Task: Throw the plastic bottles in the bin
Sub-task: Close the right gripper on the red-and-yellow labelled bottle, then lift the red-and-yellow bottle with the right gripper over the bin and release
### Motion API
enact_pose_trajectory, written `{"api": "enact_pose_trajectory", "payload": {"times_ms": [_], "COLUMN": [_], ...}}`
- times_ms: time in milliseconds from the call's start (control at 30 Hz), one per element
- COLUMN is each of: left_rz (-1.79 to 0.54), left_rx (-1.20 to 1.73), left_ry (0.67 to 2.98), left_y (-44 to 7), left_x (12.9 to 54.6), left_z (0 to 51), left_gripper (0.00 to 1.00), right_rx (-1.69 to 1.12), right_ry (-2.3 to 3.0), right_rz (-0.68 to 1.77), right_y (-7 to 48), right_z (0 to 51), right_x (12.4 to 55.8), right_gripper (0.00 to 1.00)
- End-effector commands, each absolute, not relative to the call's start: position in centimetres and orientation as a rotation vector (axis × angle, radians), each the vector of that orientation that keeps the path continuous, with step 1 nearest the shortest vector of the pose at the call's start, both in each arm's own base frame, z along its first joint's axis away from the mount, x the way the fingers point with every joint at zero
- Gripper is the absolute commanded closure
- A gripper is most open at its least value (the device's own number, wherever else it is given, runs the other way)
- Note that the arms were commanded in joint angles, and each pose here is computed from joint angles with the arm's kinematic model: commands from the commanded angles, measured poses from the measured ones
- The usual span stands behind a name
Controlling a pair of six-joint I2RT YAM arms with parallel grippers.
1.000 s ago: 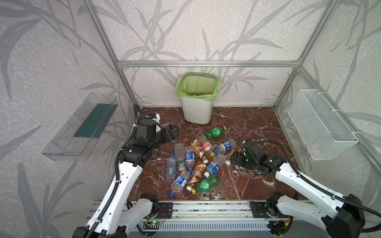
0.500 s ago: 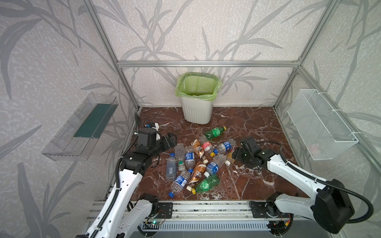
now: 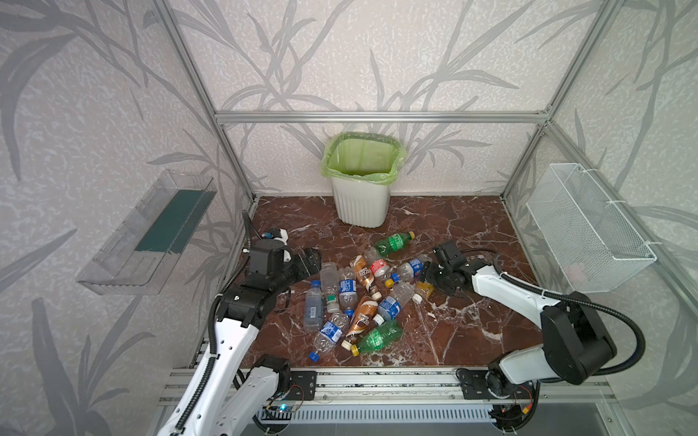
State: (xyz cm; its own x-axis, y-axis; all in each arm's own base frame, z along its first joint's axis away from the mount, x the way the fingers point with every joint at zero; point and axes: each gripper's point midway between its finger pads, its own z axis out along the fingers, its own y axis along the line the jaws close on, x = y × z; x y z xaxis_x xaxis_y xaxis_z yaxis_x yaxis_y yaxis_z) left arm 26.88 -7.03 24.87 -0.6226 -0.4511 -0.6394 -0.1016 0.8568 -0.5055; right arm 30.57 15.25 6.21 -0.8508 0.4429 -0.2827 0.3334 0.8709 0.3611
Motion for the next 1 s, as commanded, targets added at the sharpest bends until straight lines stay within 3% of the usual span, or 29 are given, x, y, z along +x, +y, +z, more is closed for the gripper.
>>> {"api": "enact_pose_trajectory", "payload": {"times_ms": [0, 467, 633, 967], "left_rz": [-0.515, -0.524, -0.525, -0.541], "left_rx": [-0.425, -0.435, -0.437, -0.449], "left_ry": [2.224, 2.232, 2.234, 2.238], "left_y": [-6.4, -6.4, -6.5, -6.7], "left_x": [26.4, 26.3, 26.3, 26.7], "left_z": [24.2, 23.9, 23.8, 23.7], "left_gripper": [0.07, 0.06, 0.07, 0.07], "right_rx": [0.565, 0.539, 0.505, 0.438], "right_ry": [2.689, 2.826, 2.836, 2.828], "right_rz": [0.393, 0.310, 0.318, 0.420], "right_y": [14.9, 13.8, 13.4, 13.2], "right_z": [6.2, 3.8, 4.2, 5.2], "right_x": [31.5, 29.6, 28.1, 25.0], "right_gripper": [0.21, 0.32, 0.47, 0.49]}}
